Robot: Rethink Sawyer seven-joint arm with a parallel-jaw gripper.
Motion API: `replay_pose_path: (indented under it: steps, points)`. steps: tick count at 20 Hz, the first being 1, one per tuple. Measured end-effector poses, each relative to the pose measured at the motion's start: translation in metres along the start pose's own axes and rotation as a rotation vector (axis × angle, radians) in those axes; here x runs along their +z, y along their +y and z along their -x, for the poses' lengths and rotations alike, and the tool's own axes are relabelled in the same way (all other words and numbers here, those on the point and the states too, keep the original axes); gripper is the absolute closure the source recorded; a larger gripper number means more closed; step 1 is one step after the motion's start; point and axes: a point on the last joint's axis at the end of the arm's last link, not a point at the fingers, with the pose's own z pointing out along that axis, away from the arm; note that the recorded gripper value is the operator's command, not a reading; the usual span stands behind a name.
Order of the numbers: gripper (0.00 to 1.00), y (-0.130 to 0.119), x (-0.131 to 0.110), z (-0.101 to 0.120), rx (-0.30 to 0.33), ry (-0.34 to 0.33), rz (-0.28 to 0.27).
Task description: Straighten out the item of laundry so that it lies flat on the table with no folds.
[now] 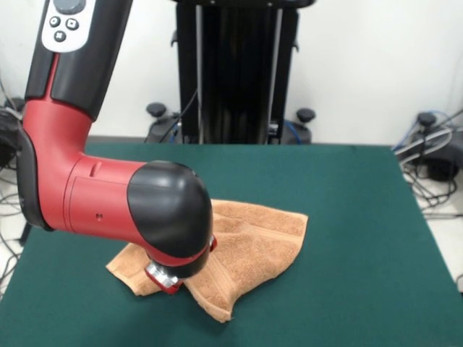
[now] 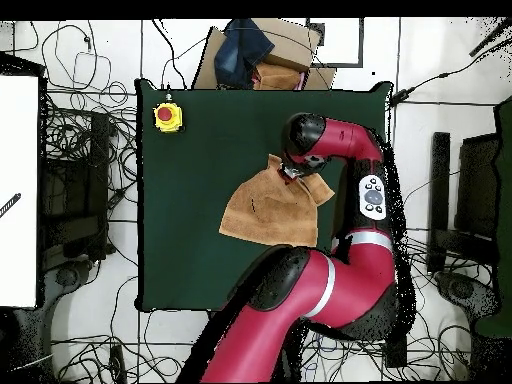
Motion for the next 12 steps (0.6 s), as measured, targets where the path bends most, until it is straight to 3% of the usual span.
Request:
replay_pose_path:
  steps: [12]
  points:
    - [0.00,0.0053,0.0093,0.0071,-0.007,-0.039,-0.022]
